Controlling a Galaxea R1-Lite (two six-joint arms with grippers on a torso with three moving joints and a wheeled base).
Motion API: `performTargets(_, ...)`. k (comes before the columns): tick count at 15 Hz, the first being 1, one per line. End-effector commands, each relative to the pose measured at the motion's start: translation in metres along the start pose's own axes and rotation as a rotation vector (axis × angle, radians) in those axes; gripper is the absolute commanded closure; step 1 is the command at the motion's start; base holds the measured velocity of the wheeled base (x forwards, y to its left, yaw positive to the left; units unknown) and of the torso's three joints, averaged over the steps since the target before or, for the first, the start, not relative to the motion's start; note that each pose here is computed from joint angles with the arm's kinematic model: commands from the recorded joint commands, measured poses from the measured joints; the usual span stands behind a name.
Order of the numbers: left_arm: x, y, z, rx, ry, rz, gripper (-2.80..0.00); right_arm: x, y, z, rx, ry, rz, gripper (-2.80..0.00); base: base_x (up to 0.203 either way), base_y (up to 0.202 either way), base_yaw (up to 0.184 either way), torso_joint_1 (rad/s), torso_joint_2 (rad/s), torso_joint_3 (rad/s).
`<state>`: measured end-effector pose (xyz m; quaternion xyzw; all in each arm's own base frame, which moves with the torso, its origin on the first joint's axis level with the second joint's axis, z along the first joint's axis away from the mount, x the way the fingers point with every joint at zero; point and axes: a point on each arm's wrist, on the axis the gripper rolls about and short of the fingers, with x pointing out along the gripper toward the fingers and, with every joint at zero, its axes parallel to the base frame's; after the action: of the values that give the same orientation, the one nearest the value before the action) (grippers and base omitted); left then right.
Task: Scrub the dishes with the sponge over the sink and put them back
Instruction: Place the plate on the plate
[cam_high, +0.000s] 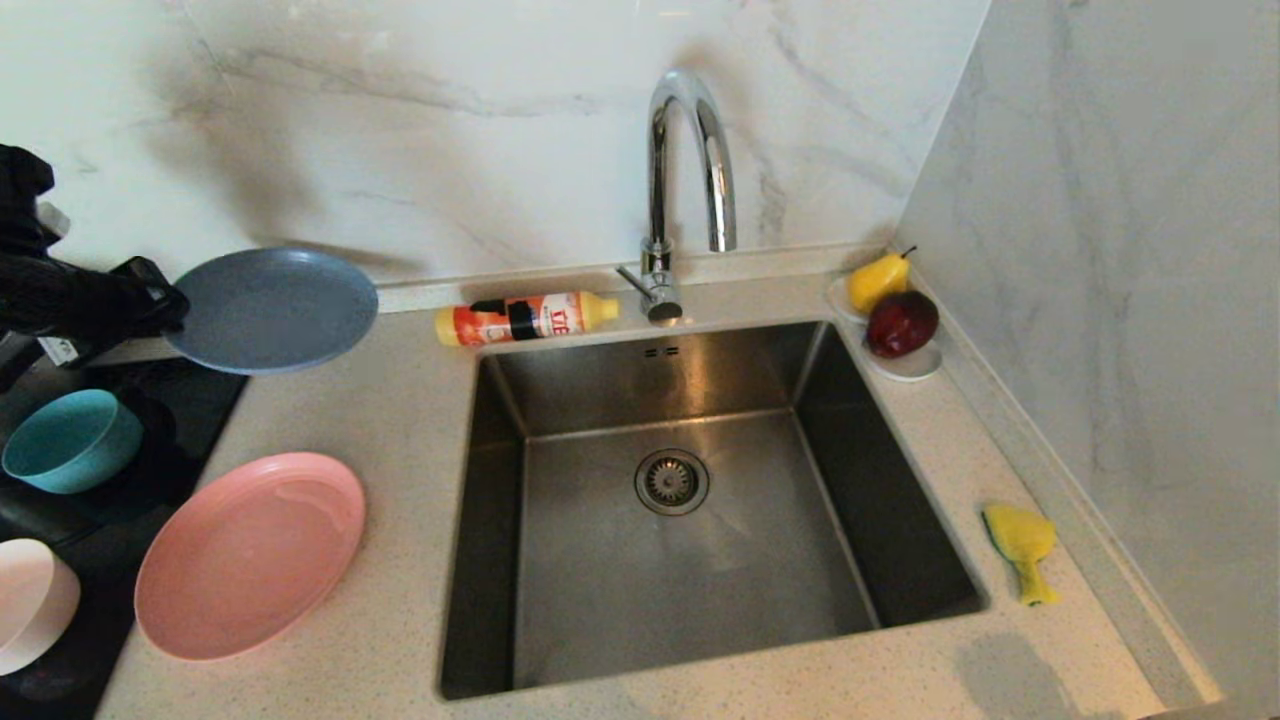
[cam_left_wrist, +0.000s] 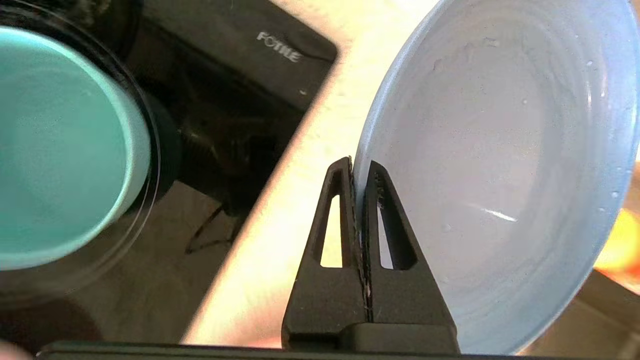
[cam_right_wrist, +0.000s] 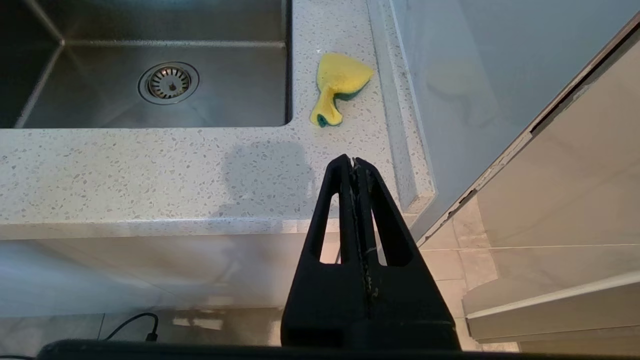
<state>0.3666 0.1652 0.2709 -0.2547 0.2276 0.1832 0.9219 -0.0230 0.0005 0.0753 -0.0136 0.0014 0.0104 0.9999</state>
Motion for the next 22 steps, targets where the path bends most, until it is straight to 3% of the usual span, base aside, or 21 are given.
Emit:
performTargets(1,-0.054,-0.013,0.01,0.003,-0.036,-0.028,0.0,0.0,0.0,0.0,0.0,0.001,0.001,0.0,0.0,0.0,0.0,0.0,0.0,0.0)
performTargets(4,-0.1,-0.013,-0.012,0.0,0.103,-0.028,0.0,0.0,0.0,0.0,0.0,0.001,0.0,0.0,0.0,0.0,0.0,0.0,0.0,0.0)
performTargets(9,-0.109,0.019,-0.077,0.058,0.312,0.039,0.0,0.0,0.0,0.0,0.0,0.001,0.0,0.0,0.0,0.0,0.0,0.0,0.0,0.0)
performTargets(14,-0.113,0.058,-0.114,0.113,0.32,0.086,0.0,0.0,0.0,0.0,0.0,0.001,0.001,0.0,0.0,0.0,0.0,0.0,0.0,0.0)
performTargets(19,-0.097,0.084,-0.133,0.113,0.279,0.066,0.0,0.0,0.0,0.0,0.0,0.0,0.001,0.0,0.0,0.0,0.0,0.0,0.0,0.0)
performTargets(22,-0.084,0.095,-0.138,0.088,0.295,0.029,0.0,0.0,0.0,0.0,0.0,0.001,0.001,0.0,0.0,0.0,0.0,0.0,0.0,0.0)
